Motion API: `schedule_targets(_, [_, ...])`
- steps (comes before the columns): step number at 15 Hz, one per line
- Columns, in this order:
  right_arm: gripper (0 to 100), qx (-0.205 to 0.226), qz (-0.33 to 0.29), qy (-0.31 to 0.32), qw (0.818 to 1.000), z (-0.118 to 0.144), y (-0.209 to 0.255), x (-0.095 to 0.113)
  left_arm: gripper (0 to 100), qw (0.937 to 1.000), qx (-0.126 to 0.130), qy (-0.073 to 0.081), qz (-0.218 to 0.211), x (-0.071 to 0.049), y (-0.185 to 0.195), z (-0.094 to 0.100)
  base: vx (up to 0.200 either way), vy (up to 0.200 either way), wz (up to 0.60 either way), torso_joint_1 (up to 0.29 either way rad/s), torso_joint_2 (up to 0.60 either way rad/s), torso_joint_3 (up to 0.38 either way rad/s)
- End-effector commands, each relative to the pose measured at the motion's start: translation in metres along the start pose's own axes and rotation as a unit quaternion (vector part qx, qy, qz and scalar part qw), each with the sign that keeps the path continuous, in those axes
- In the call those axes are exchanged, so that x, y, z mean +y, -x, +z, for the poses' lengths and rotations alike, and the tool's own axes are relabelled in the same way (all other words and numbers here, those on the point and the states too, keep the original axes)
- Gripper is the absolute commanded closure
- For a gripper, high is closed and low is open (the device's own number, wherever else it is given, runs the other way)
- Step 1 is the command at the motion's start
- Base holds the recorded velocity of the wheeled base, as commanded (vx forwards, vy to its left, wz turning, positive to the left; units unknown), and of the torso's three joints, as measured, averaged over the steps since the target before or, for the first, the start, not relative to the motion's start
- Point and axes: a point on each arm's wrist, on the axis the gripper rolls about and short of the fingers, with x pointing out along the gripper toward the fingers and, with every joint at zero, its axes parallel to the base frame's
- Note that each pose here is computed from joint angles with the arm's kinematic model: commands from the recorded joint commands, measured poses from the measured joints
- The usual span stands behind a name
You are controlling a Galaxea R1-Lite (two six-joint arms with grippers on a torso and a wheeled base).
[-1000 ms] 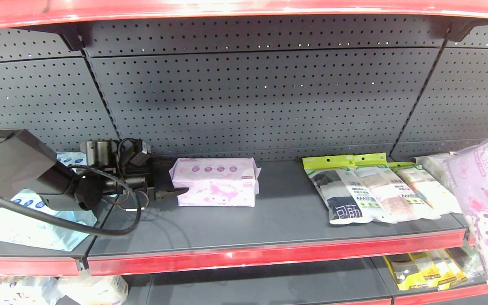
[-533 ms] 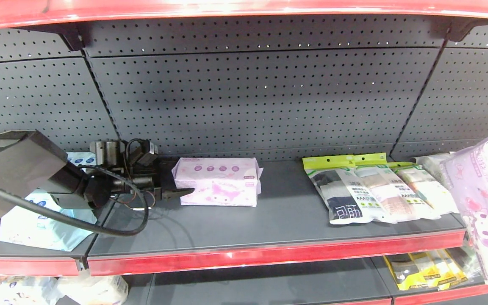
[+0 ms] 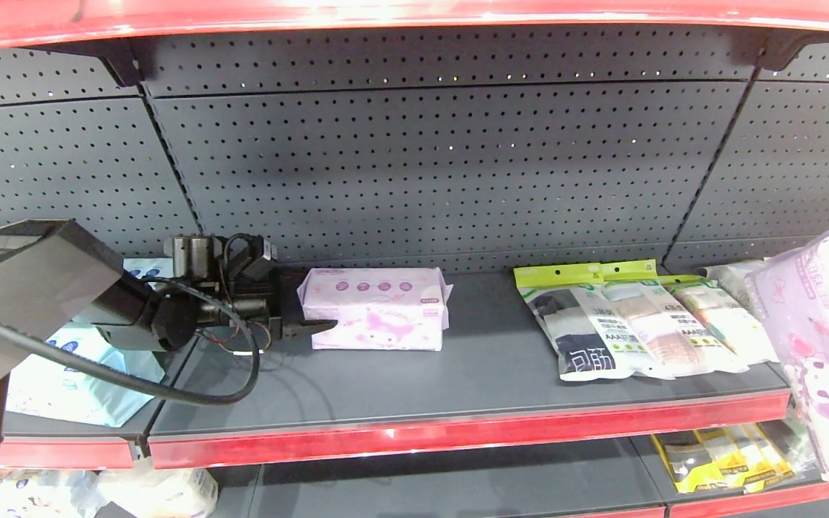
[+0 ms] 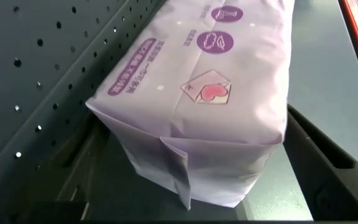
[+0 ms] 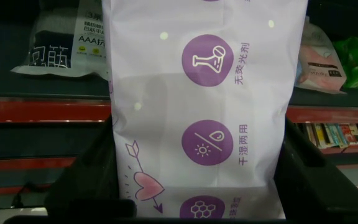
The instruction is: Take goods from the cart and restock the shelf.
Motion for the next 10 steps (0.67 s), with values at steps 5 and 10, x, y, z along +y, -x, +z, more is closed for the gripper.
schedule_targets(5, [100, 0.003, 0.002, 0.001, 1.000, 0.0021, -0.0028, -0.0001, 0, 1.0000, 0.002, 0.006, -0.004, 0.0007, -0.0026, 0.0019, 0.000, 0.000, 0.00, 0.000, 0.00, 0.000])
schedule_targets(10, [100, 0.004, 0.002, 0.002, 1.000, 0.0030, -0.0040, -0.0003, 0, 0.9999, 0.002, 0.008, -0.012, 0.0006, -0.0105, -0.0032, 0.000, 0.000, 0.00, 0.000, 0.00, 0.000])
